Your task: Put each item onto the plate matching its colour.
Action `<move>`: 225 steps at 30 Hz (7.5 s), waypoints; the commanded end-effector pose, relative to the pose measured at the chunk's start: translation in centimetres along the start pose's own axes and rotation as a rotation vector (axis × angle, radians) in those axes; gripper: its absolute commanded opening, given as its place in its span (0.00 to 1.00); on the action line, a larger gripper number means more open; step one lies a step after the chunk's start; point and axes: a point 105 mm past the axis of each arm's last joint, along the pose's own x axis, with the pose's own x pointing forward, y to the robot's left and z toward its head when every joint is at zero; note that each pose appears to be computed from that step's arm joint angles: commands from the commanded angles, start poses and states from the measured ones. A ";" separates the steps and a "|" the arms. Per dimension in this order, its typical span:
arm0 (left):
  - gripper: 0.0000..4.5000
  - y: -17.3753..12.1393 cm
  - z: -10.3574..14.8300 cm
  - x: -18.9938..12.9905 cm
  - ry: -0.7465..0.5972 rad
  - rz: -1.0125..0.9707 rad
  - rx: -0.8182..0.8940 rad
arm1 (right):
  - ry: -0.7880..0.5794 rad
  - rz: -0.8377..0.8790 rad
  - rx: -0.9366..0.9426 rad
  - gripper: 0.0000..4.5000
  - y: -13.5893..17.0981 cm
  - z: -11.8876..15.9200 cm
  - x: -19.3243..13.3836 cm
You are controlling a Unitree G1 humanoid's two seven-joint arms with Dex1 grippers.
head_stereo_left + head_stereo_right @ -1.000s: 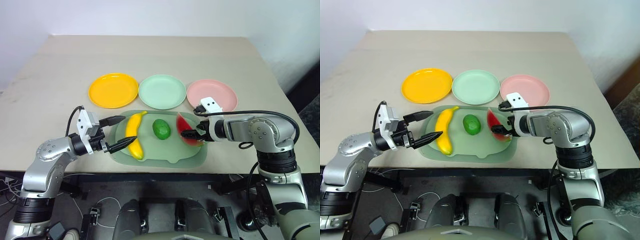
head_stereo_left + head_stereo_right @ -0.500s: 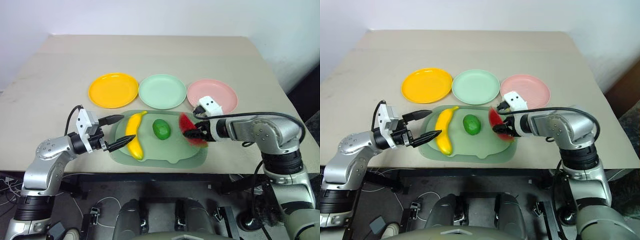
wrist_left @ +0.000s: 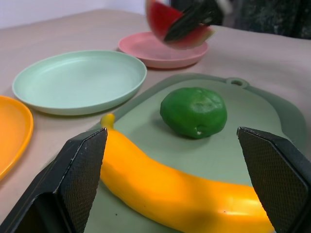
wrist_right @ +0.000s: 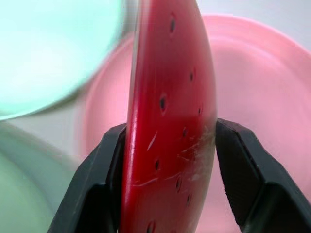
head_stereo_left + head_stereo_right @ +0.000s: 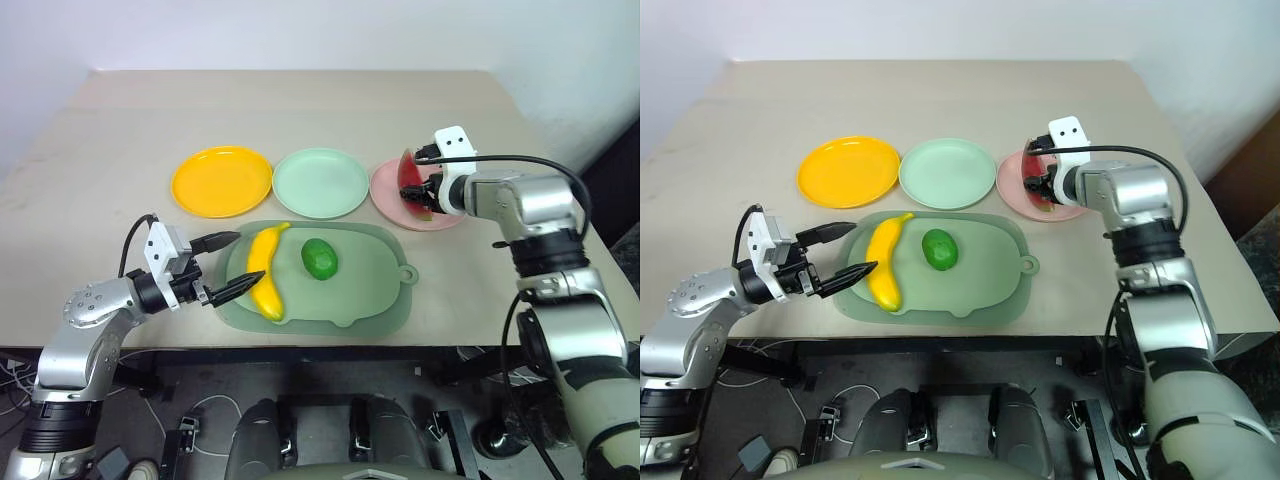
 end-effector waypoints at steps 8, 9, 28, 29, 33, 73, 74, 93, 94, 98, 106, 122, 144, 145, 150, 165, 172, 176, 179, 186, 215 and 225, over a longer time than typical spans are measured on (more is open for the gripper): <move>1.00 -0.2 1.7 -1.5 -0.025 0.065 0.045 | -0.039 -0.027 -0.064 0.89 -0.9 1.8 1.0; 1.00 -0.2 1.7 -1.5 -0.025 0.066 0.045 | -0.045 -0.025 -0.061 0.96 -0.9 2.0 0.9; 1.00 0.8 2.0 -1.3 -0.037 0.028 0.038 | -0.458 0.503 -0.091 0.99 5.8 3.6 -9.8; 1.00 0.9 1.9 -1.3 -0.037 0.026 0.037 | -0.446 0.569 -0.098 0.99 6.8 2.8 -10.5; 1.00 1.1 1.9 -1.2 -0.040 0.024 0.036 | -0.394 0.734 -0.089 0.99 10.3 0.1 -11.9; 1.00 0.8 2.3 -0.8 -0.068 0.078 0.048 | -0.236 0.765 -0.102 0.60 17.0 0.3 -7.3; 1.00 0.7 2.3 -0.9 -0.068 0.079 0.048 | -0.273 0.751 -0.096 0.60 16.9 1.3 -7.0; 1.00 0.1 2.2 -2.0 -0.064 0.156 0.056 | -0.239 0.360 -0.145 0.60 14.8 4.0 4.3; 1.00 0.1 2.3 -2.1 -0.065 0.160 0.057 | -0.240 0.357 -0.134 0.60 14.7 4.1 4.4; 1.00 0.0 2.5 -2.4 -0.082 0.189 0.041 | -0.276 0.432 -0.088 0.95 14.6 5.4 3.5; 1.00 0.2 2.6 -2.1 -0.115 0.240 0.023 | -0.448 0.689 -0.066 0.99 15.1 6.3 -2.0; 1.00 0.6 1.7 0.6 -0.110 0.467 -0.055 | -0.534 0.801 -0.027 0.99 11.9 -1.7 -11.2; 1.00 -0.3 -0.9 4.8 0.127 0.586 -0.205 | -0.461 0.724 -0.041 0.99 9.3 -4.1 -11.6; 1.00 -0.2 -1.1 5.1 0.154 0.576 -0.202 | -0.462 0.719 -0.041 0.99 9.2 -4.1 -11.6; 1.00 0.4 -1.9 5.6 0.287 0.595 -0.215 | -0.458 0.695 -0.043 0.99 9.0 -4.2 -11.5; 0.42 0.4 -3.4 5.2 0.468 0.581 -0.192 | -0.449 0.662 -0.054 1.00 8.7 -3.9 -11.2; 0.41 1.9 -0.8 6.4 0.315 0.612 -0.158 | -0.478 0.683 -0.024 1.00 9.0 -2.8 -11.5; 0.41 3.9 -0.1 6.6 0.277 0.694 -0.189 | -0.480 0.689 -0.025 1.00 9.4 -2.5 -11.4; 0.41 5.4 0.2 6.3 0.279 0.700 -0.187 | -0.493 0.698 -0.017 1.00 10.0 -2.2 -11.0; 0.41 10.0 2.2 6.1 0.218 0.776 -0.189 | -0.516 0.734 0.000 1.00 11.9 -1.8 -10.6; 0.76 17.5 0.9 7.8 0.136 0.952 -0.231 | -0.565 0.671 -0.006 1.00 11.6 -1.3 -9.7; 1.00 12.5 3.5 8.2 -0.093 0.695 -0.002 | -0.574 0.659 -0.004 1.00 11.8 -1.4 -9.7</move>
